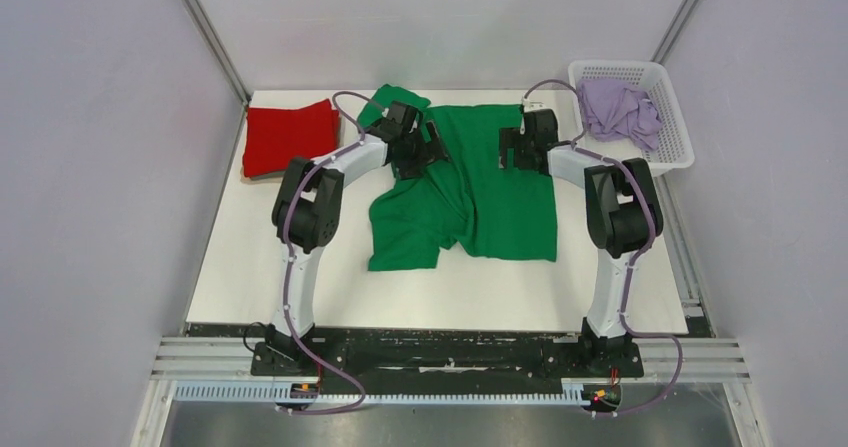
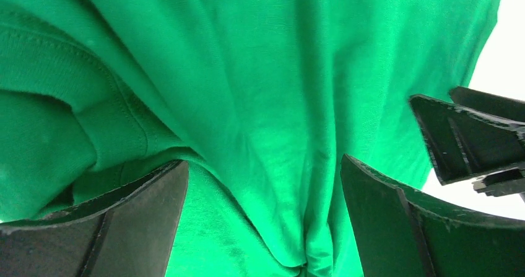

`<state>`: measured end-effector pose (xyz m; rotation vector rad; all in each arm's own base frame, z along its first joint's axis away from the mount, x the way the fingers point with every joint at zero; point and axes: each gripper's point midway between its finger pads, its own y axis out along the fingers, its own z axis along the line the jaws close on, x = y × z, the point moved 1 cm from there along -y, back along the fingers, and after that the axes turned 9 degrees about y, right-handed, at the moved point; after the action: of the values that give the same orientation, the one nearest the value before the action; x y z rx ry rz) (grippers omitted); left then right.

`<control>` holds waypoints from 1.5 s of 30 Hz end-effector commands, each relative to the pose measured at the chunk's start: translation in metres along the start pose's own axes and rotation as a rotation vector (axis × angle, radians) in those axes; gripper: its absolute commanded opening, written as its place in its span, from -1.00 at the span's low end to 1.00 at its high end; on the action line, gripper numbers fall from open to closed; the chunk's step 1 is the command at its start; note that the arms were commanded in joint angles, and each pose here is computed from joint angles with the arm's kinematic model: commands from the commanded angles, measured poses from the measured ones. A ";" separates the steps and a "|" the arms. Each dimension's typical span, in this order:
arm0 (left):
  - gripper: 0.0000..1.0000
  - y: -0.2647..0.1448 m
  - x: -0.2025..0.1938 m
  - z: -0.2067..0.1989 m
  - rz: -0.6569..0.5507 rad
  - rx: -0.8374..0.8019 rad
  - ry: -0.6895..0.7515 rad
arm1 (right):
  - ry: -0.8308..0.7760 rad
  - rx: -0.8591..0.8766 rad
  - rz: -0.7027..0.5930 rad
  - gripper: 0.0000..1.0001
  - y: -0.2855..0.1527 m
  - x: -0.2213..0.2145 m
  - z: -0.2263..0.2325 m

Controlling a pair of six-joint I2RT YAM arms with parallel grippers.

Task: Fold and stack the t-shirts
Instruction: Flatten out the tshirt

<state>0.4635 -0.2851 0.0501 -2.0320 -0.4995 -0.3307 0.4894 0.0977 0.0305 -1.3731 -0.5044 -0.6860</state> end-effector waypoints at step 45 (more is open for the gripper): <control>0.48 -0.184 -0.197 0.121 -0.108 0.286 -0.016 | 0.248 0.208 -0.227 0.96 -0.186 -0.100 -0.035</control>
<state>0.1811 -0.1336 0.0388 -1.7150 -0.5067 -0.2535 0.2842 0.0747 0.0832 -1.0048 -0.5077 -0.9050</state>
